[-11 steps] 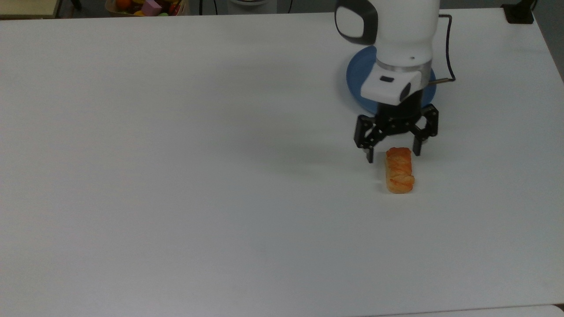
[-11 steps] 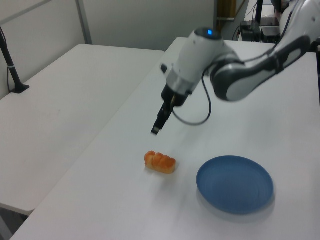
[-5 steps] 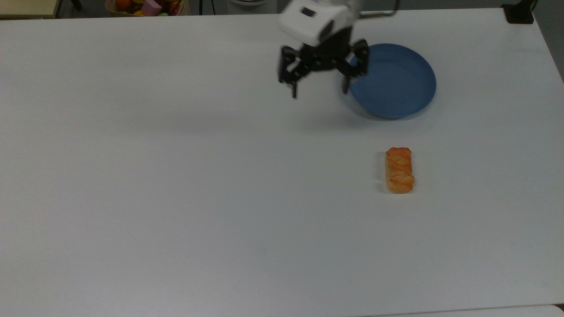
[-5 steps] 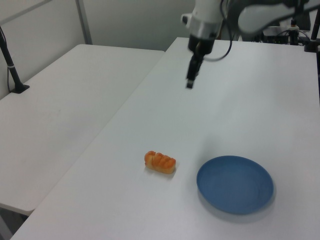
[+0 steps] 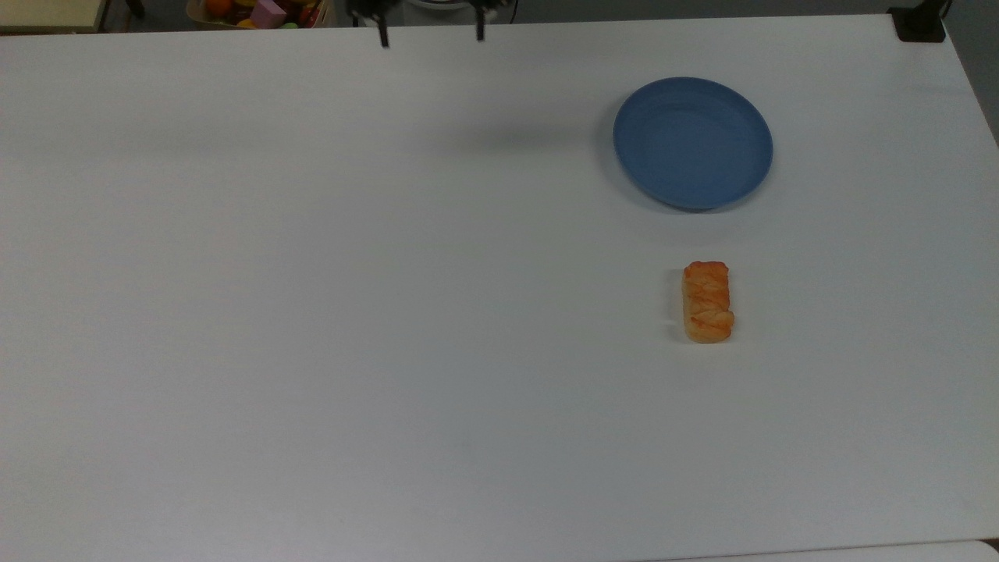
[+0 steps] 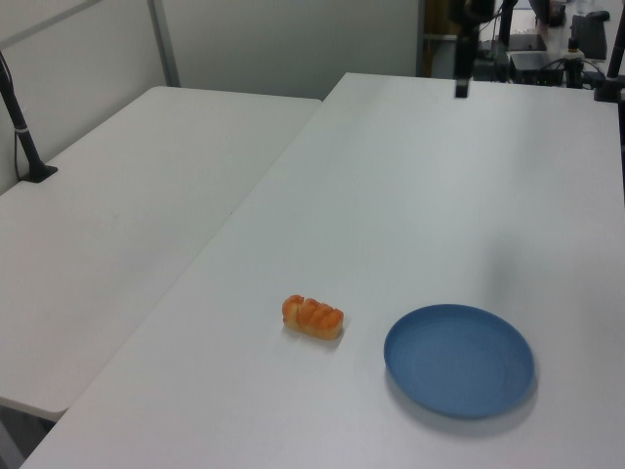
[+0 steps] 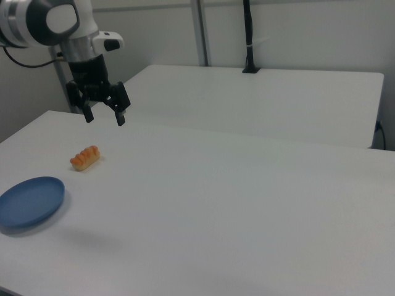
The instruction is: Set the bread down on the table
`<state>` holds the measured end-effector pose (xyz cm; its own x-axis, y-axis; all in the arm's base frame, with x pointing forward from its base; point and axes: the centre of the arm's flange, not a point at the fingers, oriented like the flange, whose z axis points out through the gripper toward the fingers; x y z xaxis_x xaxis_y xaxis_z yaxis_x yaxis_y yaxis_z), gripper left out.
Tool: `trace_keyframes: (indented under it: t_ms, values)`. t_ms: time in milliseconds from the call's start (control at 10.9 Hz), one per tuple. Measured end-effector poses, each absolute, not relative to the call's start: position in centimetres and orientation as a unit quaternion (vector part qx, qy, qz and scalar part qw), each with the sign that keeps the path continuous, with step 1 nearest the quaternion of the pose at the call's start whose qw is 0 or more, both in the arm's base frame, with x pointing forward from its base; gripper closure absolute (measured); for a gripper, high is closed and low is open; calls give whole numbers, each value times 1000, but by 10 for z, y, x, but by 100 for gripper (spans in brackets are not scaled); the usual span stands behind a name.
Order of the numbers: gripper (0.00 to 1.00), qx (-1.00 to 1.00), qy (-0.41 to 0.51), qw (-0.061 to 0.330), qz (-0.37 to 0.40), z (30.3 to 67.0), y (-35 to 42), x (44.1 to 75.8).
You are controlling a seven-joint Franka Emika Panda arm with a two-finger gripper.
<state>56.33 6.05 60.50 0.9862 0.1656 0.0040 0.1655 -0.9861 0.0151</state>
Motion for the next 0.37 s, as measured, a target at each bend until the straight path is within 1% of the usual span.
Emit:
trace_keyframes:
  t_ms: [184,368]
  values:
    - [0,998,65,8,-9,615,37,540]
    - [0,998,61,9,-14,614,31,522]
